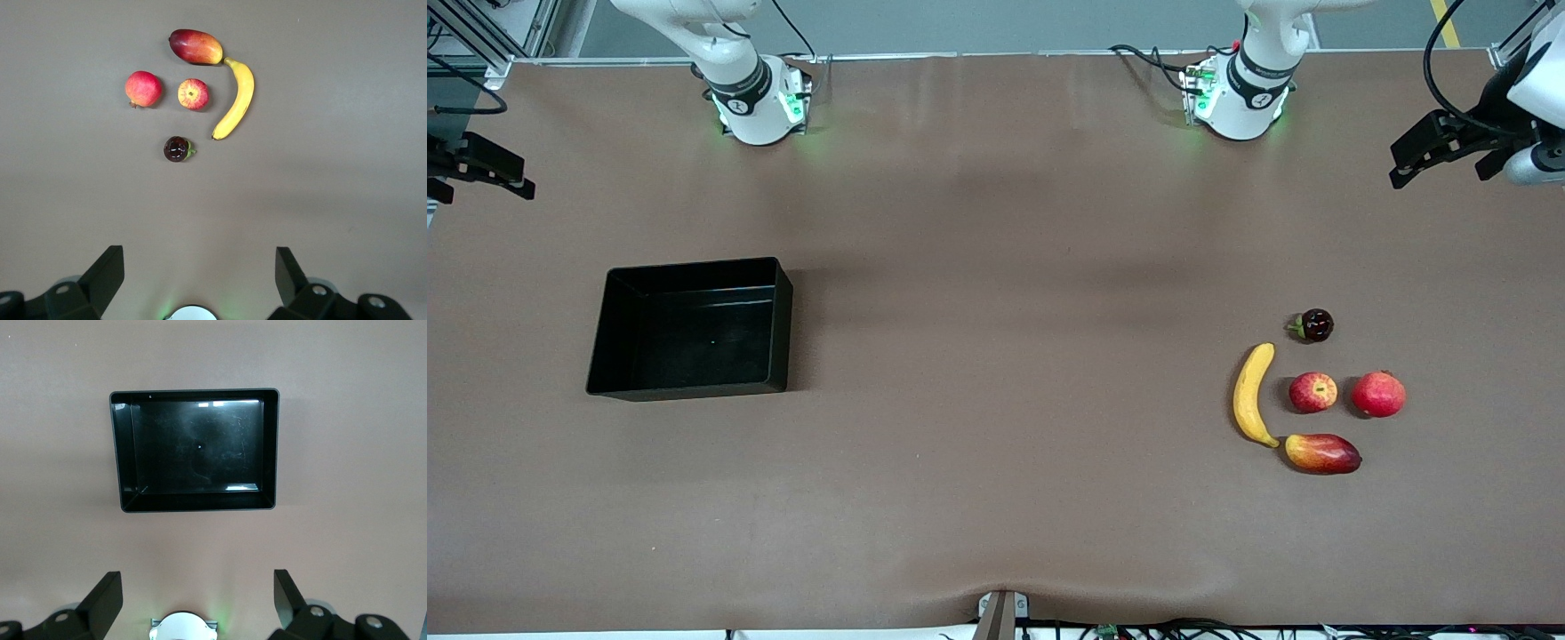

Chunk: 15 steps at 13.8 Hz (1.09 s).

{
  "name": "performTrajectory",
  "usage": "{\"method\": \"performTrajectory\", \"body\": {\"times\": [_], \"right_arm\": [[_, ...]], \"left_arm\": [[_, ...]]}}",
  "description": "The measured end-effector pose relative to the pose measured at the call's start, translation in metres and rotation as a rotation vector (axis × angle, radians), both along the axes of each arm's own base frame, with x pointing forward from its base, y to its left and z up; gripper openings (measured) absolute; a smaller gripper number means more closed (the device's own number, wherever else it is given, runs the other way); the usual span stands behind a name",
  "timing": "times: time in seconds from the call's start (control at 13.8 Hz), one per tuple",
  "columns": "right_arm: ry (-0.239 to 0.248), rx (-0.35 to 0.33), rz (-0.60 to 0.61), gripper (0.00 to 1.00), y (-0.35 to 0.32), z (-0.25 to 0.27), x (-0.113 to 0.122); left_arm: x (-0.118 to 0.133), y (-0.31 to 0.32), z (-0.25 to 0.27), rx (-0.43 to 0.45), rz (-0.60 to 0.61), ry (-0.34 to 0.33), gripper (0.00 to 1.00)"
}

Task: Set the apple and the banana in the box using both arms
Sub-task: 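Reach the left gripper to the apple while the right gripper reaches the box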

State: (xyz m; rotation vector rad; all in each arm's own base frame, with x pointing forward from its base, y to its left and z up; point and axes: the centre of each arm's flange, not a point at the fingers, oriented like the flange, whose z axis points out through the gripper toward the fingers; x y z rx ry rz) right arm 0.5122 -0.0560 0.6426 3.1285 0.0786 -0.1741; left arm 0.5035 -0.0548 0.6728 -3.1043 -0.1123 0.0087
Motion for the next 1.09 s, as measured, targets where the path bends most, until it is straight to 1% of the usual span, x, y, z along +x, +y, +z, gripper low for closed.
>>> {"method": "performTrajectory", "body": {"times": [0.22,0.36,0.51,0.65,0.72,0.8,0.94,1.01,1.09], "right_arm": [[0.006,0.0,-0.002,1.0,-0.001,-0.003,0.002],[0.025,0.001,-0.009,1.0,-0.005,-0.012,0.007],[0.064,0.003,-0.028,1.0,-0.017,-0.034,0.017],[0.123,0.01,-0.055,1.0,-0.033,-0.068,0.031],[0.156,0.013,-0.065,1.0,-0.041,-0.091,0.04],[0.179,0.016,-0.077,1.0,-0.049,-0.114,0.051],[0.191,0.018,-0.106,1.0,-0.072,-0.161,0.071],[0.189,0.019,-0.113,1.0,-0.083,-0.186,0.08],[0.185,0.024,-0.1,1.0,-0.093,-0.209,0.088]], "left_arm": [[0.0,0.001,-0.001,0.0,-0.014,0.008,1.0],[0.005,0.006,-0.006,0.004,-0.019,0.018,1.0],[0.019,0.011,-0.026,0.006,-0.012,0.056,1.0],[0.043,0.023,-0.063,0.002,0.006,0.087,1.0],[0.056,0.029,-0.086,-0.003,0.015,0.082,1.0],[0.068,0.034,-0.112,-0.007,0.022,0.062,1.0],[0.082,0.039,-0.169,-0.004,0.02,0.007,1.0],[0.085,0.04,-0.196,0.015,0.008,-0.017,1.0],[0.085,0.041,-0.221,0.027,-0.003,-0.027,1.0]]}}
